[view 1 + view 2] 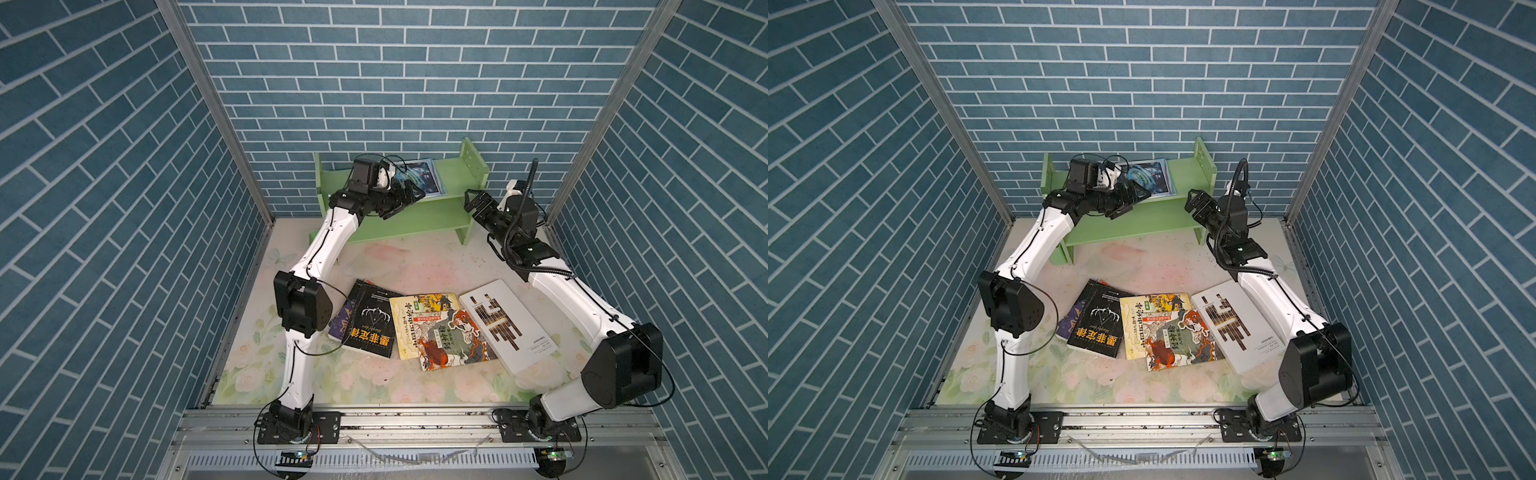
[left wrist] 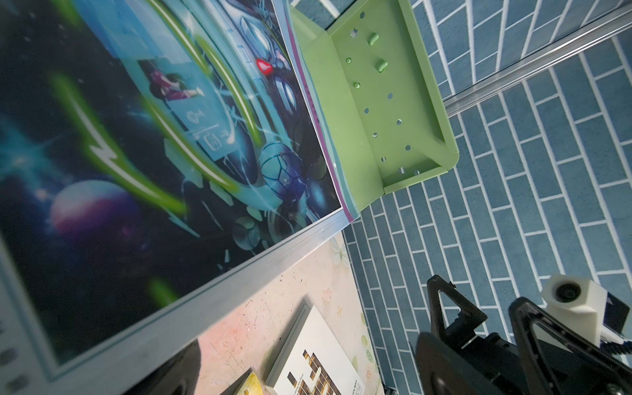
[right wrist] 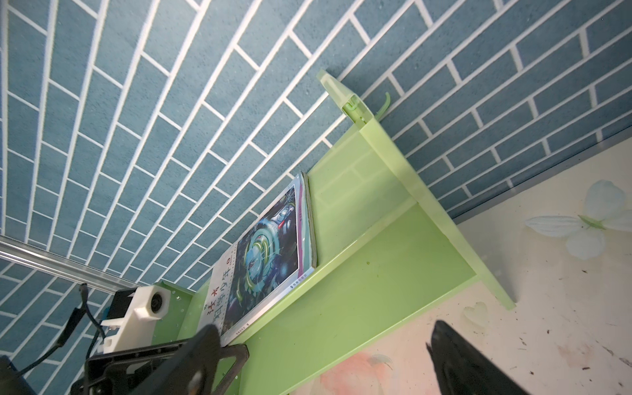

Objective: Stacking books/files
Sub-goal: Place the book at the bookshelf, then pick up the book at the center of the table.

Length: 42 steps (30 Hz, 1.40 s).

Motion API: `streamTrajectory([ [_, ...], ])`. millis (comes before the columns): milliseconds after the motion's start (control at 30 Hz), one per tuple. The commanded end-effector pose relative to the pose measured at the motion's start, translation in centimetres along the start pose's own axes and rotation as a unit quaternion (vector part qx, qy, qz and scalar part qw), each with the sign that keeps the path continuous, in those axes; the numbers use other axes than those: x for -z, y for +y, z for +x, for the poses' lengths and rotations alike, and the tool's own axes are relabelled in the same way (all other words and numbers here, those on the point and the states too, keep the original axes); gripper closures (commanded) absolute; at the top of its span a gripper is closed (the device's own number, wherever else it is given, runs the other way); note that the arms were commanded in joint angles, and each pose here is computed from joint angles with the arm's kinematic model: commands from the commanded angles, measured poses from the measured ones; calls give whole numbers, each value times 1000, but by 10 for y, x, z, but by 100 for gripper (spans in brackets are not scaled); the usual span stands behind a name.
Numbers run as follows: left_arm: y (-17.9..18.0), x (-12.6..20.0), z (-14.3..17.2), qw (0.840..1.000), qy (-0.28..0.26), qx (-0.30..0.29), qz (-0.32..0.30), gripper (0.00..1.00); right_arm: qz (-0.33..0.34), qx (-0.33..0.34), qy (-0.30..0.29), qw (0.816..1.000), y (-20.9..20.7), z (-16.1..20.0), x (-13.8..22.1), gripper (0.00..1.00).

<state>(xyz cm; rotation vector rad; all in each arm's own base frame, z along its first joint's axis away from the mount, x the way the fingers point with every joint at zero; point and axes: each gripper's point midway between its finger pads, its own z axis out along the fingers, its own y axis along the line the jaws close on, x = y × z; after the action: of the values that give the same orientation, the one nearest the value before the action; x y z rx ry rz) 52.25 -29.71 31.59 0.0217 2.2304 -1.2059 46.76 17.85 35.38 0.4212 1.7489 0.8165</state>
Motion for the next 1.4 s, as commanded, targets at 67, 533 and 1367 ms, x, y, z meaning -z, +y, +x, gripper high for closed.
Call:
streamTrajectory([
  [67, -25, 26, 2, 999, -18, -26, 17, 0, 9, 6, -2, 1000, -4, -2, 8, 4],
  [533, 94, 112, 151, 974, 87, -27, -206, 0, 79, 45, 138, 986, -50, 74, 19, 7],
  [1367, 173, 57, 316, 952, 134, 44, -272, 0, 192, -14, 349, 917, -192, 264, 84, 5],
])
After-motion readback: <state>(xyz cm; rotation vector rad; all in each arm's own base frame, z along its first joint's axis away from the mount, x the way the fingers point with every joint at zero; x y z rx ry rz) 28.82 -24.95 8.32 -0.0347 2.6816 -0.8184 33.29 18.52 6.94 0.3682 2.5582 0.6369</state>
